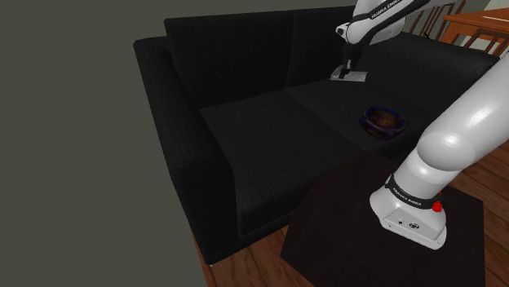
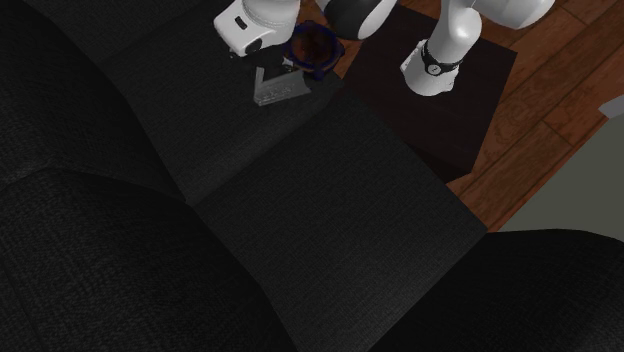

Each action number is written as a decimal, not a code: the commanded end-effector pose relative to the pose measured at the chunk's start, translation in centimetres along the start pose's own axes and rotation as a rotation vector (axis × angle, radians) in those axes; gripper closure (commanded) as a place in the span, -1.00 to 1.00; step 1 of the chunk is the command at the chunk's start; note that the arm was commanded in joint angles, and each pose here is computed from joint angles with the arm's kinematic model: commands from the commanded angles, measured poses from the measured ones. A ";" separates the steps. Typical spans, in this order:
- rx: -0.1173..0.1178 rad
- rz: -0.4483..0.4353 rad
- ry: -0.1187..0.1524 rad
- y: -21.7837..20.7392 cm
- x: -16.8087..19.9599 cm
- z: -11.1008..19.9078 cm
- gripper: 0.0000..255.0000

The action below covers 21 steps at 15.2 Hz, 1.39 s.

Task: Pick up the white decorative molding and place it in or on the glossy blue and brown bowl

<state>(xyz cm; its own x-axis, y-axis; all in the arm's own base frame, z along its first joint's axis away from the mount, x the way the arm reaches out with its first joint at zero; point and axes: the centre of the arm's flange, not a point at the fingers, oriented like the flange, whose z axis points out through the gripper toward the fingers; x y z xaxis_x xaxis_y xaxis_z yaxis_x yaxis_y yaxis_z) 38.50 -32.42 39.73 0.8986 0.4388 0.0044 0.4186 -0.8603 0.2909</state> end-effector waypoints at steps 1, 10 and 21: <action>0.000 -0.002 0.001 -1.2 -2.5 -0.5 1.00; 0.000 -0.002 0.001 -5.3 -13.5 -2.3 1.00; 0.000 -0.002 0.001 -9.1 -21.4 -1.0 1.00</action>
<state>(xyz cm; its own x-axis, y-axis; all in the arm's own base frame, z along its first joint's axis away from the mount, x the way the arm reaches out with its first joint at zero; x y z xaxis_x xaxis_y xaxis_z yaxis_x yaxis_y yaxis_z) 15.46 -33.67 38.44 0.8980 0.4399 0.0044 0.4198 -0.8599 0.2905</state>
